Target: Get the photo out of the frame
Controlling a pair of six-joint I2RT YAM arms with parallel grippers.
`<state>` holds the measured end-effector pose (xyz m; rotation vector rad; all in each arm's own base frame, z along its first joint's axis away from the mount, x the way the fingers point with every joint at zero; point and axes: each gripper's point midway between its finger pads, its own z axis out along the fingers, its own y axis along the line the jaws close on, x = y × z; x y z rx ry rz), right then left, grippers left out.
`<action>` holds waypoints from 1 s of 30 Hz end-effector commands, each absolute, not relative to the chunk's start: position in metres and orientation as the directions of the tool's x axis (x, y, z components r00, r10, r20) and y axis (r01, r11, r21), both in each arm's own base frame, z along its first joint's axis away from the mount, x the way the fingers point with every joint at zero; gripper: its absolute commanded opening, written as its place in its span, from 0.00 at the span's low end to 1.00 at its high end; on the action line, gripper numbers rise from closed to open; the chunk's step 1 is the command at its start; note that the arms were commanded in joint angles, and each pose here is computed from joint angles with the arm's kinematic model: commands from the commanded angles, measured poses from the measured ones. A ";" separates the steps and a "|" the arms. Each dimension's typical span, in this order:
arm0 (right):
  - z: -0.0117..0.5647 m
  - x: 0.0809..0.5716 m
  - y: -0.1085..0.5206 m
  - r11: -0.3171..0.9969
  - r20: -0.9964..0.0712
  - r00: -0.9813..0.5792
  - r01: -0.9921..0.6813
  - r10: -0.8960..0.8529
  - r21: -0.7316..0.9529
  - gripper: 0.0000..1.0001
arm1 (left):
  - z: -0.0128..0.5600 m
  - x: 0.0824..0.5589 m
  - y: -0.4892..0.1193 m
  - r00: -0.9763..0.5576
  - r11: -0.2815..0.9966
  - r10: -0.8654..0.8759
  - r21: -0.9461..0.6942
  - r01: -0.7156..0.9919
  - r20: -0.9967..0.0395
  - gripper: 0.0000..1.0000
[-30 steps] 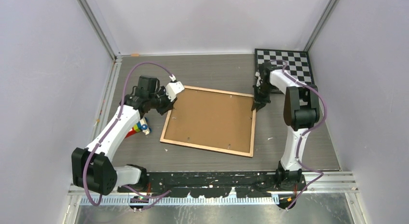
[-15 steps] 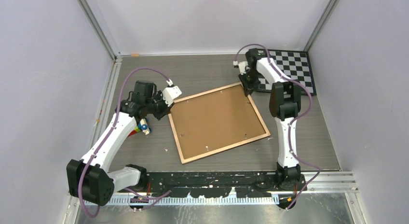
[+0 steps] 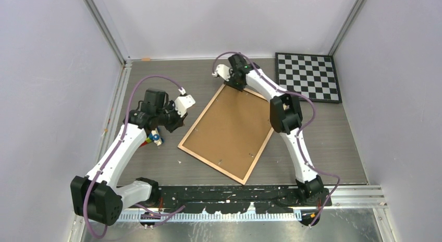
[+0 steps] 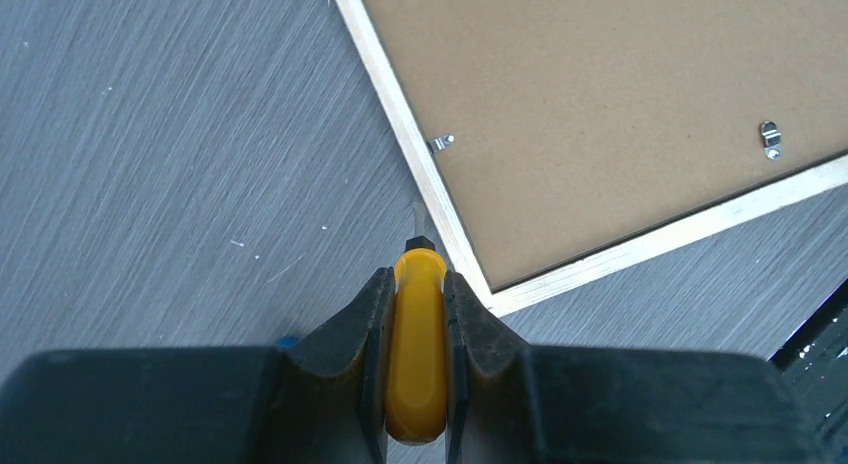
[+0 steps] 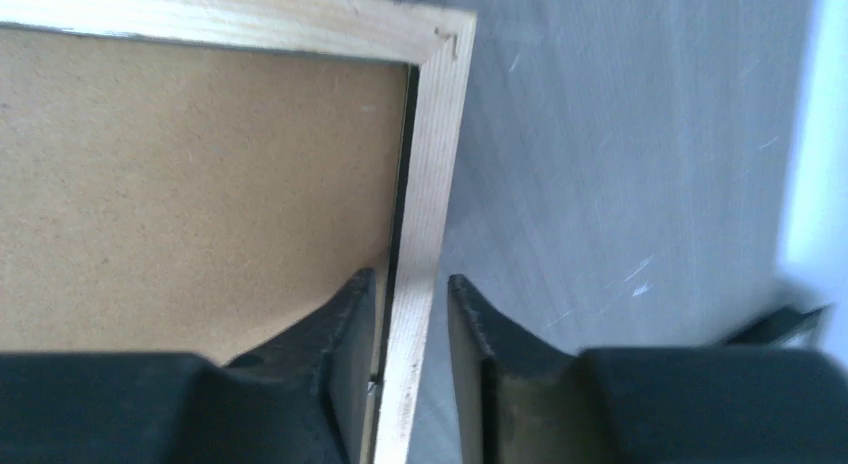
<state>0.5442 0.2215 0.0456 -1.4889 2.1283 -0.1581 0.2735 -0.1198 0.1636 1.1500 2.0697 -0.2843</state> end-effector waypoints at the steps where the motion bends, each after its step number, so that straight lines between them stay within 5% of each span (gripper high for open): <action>1: 0.143 0.605 0.247 0.471 -0.526 -0.123 -0.642 -0.842 -0.605 0.49 | 0.167 0.270 -0.124 -0.332 0.577 0.613 0.119 0.808 -0.716 0.00; 6: 0.214 0.585 0.227 0.701 -0.700 -0.240 -0.508 -0.673 -0.500 0.75 | 0.169 0.276 -0.129 -0.321 0.574 0.602 0.116 0.811 -0.731 0.00; 11: 0.271 0.537 0.184 0.902 -0.878 -0.325 -0.370 -0.352 -0.224 0.98 | 0.171 0.288 -0.134 -0.320 0.584 0.583 0.112 0.804 -0.747 0.00; 14: 0.283 0.503 0.149 0.964 -0.909 -0.382 -0.259 -0.164 -0.065 0.99 | 0.171 0.293 -0.138 -0.313 0.581 0.576 0.109 0.806 -0.755 0.00; 19: 0.246 0.429 0.106 0.973 -0.772 -0.634 -0.140 0.052 0.181 1.00 | 0.172 0.301 -0.143 -0.305 0.573 0.568 0.102 0.813 -0.764 0.00; 23: 0.188 0.371 0.092 0.944 -0.541 -0.819 0.007 0.194 0.328 0.99 | 0.172 0.306 -0.145 -0.315 0.579 0.564 0.093 0.810 -0.763 0.00; 26: 0.149 0.332 0.097 0.917 -0.385 -0.883 0.112 0.268 0.383 0.95 | 0.173 0.308 -0.146 -0.327 0.582 0.561 0.082 0.809 -0.760 0.00; 30: 0.110 0.311 0.096 0.901 -0.306 -0.892 0.203 0.332 0.384 0.89 | 0.176 0.309 -0.146 -0.322 0.580 0.563 0.087 0.810 -0.761 0.00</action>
